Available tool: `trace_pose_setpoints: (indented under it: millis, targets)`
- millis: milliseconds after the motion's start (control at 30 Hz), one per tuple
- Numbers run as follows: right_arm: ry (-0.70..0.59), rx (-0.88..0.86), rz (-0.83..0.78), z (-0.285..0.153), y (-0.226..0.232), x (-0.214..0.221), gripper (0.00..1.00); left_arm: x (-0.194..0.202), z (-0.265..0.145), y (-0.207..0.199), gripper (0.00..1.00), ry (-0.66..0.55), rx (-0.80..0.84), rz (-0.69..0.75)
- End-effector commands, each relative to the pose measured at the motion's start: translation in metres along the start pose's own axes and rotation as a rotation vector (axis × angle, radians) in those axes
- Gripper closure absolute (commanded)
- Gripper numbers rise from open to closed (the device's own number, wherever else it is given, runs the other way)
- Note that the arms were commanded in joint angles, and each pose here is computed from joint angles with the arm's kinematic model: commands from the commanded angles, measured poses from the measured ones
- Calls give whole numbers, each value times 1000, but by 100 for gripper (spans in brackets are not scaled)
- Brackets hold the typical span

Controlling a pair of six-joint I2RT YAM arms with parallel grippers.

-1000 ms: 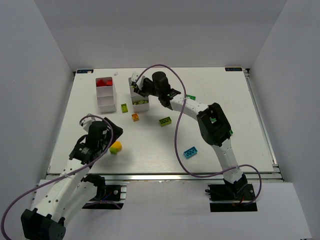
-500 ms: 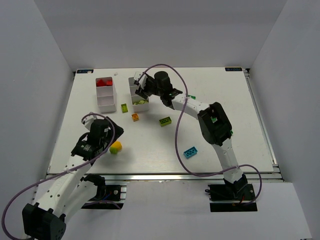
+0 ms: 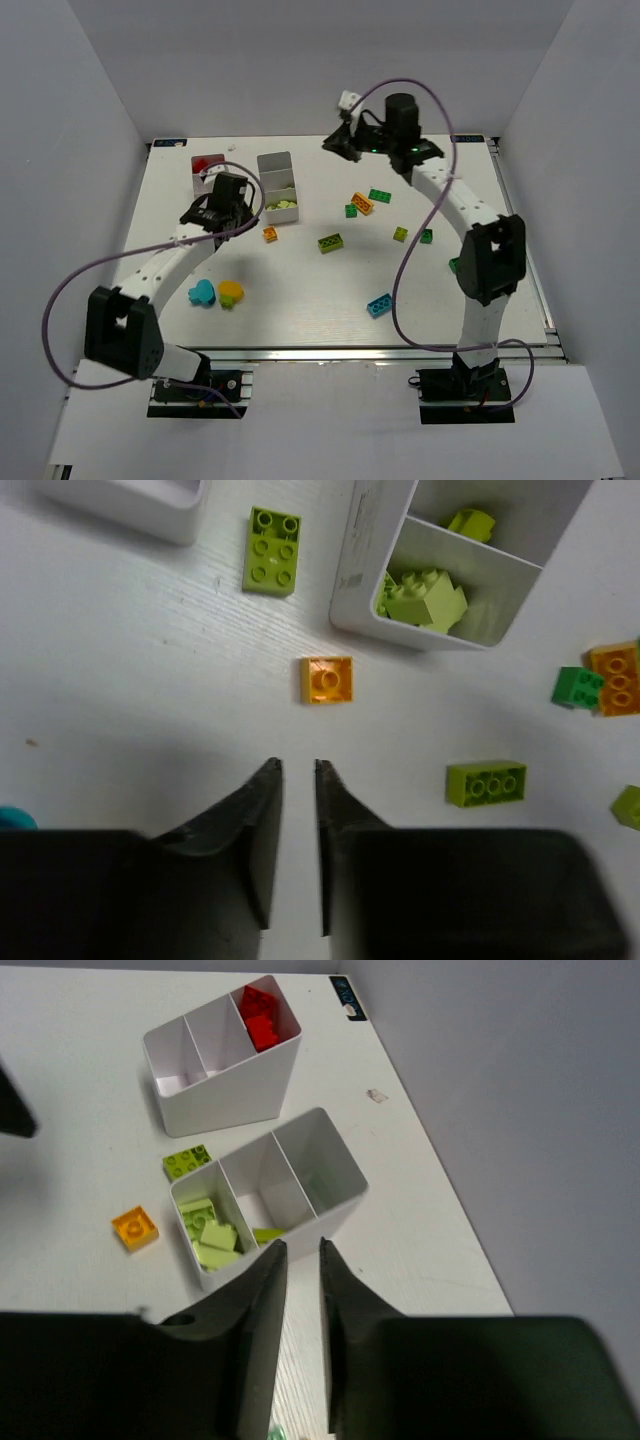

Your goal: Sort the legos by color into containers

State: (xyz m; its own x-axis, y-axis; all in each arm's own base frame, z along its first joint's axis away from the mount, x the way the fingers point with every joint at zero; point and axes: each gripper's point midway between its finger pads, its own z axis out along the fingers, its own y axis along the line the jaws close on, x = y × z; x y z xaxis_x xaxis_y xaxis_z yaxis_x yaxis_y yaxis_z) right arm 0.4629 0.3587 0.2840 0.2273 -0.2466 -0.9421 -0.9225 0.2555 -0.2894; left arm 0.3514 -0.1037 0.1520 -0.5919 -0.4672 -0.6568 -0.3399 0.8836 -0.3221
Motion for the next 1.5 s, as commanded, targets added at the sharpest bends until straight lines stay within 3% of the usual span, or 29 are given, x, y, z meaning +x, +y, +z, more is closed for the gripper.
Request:
trace_pose_setpoints:
  millis: [0,100,233,600,1467]
  targets:
    - [-4,-148,156,-43,26,0,81,-21,23,-10,65,-25,-37,130]
    - [22,-114,189,-72,26,15,75,-22,48,-5,48,-10,-107,211]
    - [32,-46,188,-106,21,23,65,-32,68,-13,44,-11,-132,288]
    - [56,26,281,-144,6,48,63,-31,97,-10,49,2,-193,364]
    - [39,33,344,-156,5,52,60,-6,146,12,46,95,-187,358]
